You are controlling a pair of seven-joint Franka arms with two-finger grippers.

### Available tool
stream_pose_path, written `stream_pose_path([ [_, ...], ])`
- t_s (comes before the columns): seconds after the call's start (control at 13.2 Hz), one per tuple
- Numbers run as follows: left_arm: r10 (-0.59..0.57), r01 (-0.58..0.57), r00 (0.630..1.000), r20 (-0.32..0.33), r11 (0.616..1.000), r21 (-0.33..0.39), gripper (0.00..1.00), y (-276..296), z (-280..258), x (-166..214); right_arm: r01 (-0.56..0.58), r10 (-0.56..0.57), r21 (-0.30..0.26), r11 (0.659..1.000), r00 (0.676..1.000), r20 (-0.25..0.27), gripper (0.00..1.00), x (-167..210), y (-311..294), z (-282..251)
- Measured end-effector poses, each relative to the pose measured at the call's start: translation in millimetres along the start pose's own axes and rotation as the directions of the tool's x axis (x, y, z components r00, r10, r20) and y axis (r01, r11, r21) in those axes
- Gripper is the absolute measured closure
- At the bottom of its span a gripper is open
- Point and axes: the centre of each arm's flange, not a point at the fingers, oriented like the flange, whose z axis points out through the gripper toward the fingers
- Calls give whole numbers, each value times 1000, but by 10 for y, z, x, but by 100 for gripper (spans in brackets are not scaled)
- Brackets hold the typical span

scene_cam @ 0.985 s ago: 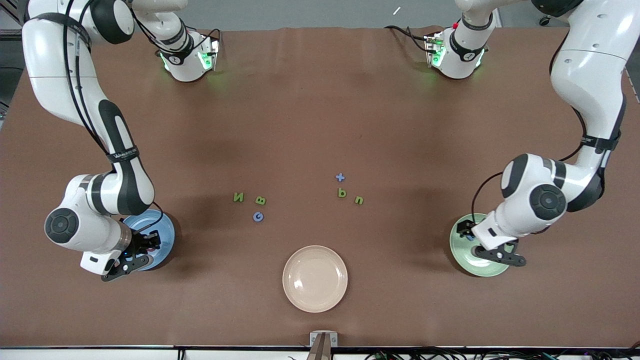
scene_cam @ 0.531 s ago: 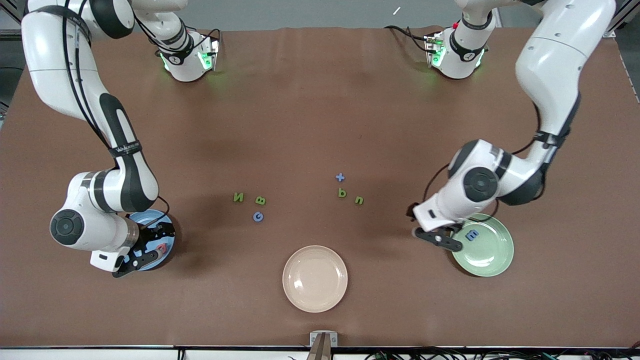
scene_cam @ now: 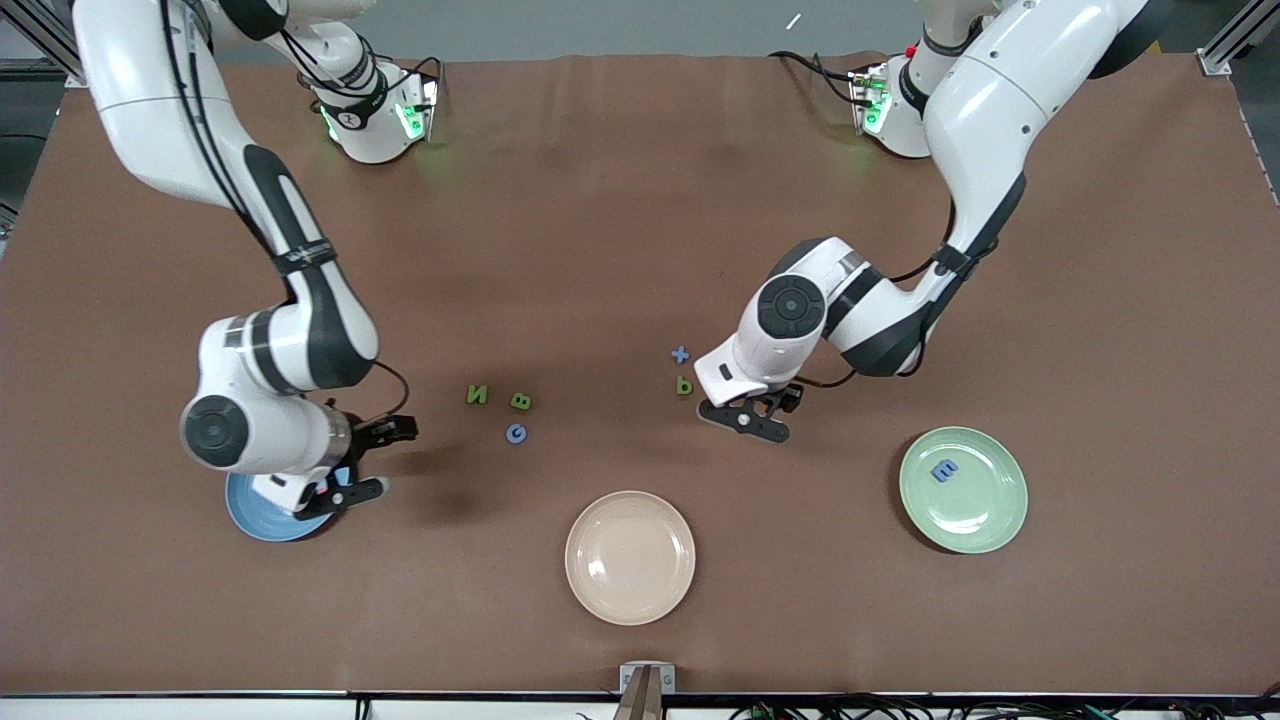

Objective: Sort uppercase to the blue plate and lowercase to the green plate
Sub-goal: 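Reach the green N with the right gripper while the left gripper reaches the u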

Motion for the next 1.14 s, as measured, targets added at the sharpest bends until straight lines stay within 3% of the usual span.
stream_pose_path([
  [0.3, 35, -36, 999, -17, 999, -5, 26, 182, 299, -37, -101, 101, -18, 995, 995, -22, 0, -149, -768, 564],
  [0.53, 38, -37, 999, -19, 999, 29, 26, 237, 512, -78, -134, 134, -26, 991, 991, -4, 0, -231, -897, 704],
  [0.76, 41, -41, 999, -20, 999, 20, 31, 252, 647, -92, -147, 147, -32, 989, 989, 17, 1, -305, -863, 811],
  [0.91, 40, -40, 999, -22, 999, 12, 33, 255, 692, -94, -156, 157, -35, 987, 987, 22, 5, -374, -849, 921],
  [1.06, 41, -40, 999, -28, 999, 7, 37, 261, 702, -88, -158, 159, -36, 987, 987, 21, 23, -414, -846, 987],
  [1.14, 41, -40, 999, -32, 999, 7, 48, 258, 690, -79, -157, 158, -36, 987, 987, 19, 24, -418, -856, 977],
])
